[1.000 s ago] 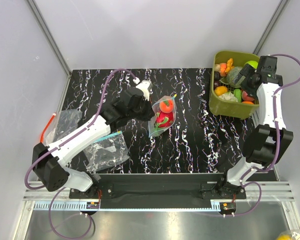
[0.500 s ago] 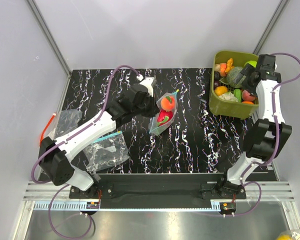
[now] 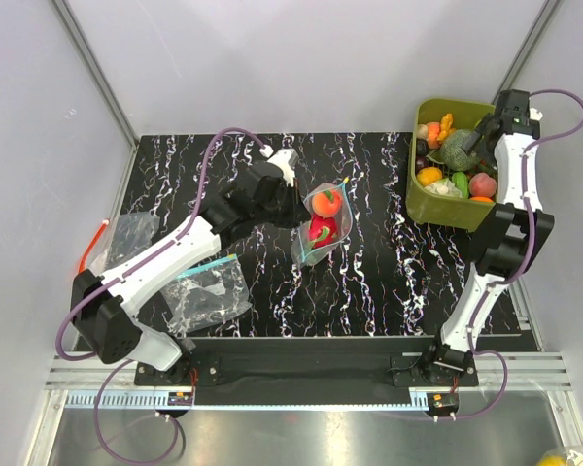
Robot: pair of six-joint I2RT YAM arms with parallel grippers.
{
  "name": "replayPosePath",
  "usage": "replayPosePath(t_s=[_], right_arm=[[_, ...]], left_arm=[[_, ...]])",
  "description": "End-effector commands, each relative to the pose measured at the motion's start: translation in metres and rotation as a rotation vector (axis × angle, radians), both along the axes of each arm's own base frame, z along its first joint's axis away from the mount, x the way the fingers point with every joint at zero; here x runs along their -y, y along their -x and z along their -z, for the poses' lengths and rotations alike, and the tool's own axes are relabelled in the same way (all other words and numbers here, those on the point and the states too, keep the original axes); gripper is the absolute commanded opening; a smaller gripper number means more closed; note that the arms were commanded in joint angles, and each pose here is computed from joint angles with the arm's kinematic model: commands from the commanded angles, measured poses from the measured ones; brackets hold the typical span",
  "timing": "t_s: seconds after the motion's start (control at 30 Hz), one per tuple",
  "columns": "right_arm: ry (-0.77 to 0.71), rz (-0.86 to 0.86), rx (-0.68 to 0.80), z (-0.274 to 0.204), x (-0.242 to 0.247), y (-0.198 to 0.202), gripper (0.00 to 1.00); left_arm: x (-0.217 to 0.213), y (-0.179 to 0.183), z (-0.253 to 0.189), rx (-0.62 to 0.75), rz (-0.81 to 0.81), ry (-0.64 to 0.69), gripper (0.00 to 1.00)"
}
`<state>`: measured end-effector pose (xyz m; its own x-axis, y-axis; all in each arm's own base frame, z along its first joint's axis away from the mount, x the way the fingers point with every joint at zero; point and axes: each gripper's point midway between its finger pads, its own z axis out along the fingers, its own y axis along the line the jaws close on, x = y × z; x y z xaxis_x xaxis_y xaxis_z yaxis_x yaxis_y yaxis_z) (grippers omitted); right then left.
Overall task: Place the food in the zip-top bag and seal the zipper
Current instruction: Adjust the bin at the center of the board.
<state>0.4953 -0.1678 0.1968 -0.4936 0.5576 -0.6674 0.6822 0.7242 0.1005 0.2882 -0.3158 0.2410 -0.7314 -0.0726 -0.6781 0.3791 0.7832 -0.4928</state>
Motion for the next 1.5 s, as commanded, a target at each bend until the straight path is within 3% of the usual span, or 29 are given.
replayPosePath(t_s=[0.0, 0.23, 0.4, 0.6, 0.8, 0.9, 1.0, 1.03, 1.07, 1.3, 1.47], right_arm=[[0.125, 0.076, -0.125, 0.019, 0.023, 0.017, 1.0], [0.222, 0.114, -0.347, 0.062, 0.04, 0.043, 1.0], [0.164, 0.074, -0.313, 0.085, 0.032, 0.022, 1.0], [0.246, 0.107, -0.357, 0.104, 0.051, 0.012, 1.0], [0.324, 0.116, -0.255, 0.104, 0.066, -0.011, 0.99], [0.333, 0.111, -0.23, 0.102, 0.068, -0.019, 0.94], [0.343, 0.107, -0.197, 0.092, 0.07, -0.024, 0.83], [0.333, 0.092, -0.175, 0.092, 0.067, -0.028, 0.71], [0.333, 0.082, -0.165, 0.089, 0.066, -0.029, 0.67], [0.354, 0.034, -0.027, 0.039, 0.054, -0.03, 0.64], [0.343, -0.034, 0.003, 0.033, 0.039, -0.025, 0.65]], left_arm=[[0.012, 0.001, -0.036, 0.109, 0.085, 0.093, 0.0], [0.017, -0.001, -0.026, 0.083, 0.17, 0.028, 0.0], [0.015, -0.013, -0.022, 0.078, 0.167, 0.03, 0.0], [0.022, -0.009, -0.012, 0.017, 0.176, 0.078, 0.0], [0.016, -0.011, -0.01, 0.032, 0.155, 0.051, 0.0], [0.015, -0.012, -0.013, 0.037, 0.143, 0.053, 0.0], [0.013, -0.011, -0.015, 0.042, 0.141, 0.054, 0.0], [0.012, -0.011, -0.016, 0.045, 0.139, 0.053, 0.0], [0.012, -0.011, -0.016, 0.047, 0.141, 0.049, 0.0], [0.013, -0.014, -0.019, 0.07, 0.151, 0.036, 0.0], [0.013, -0.016, -0.02, 0.076, 0.155, 0.029, 0.0]])
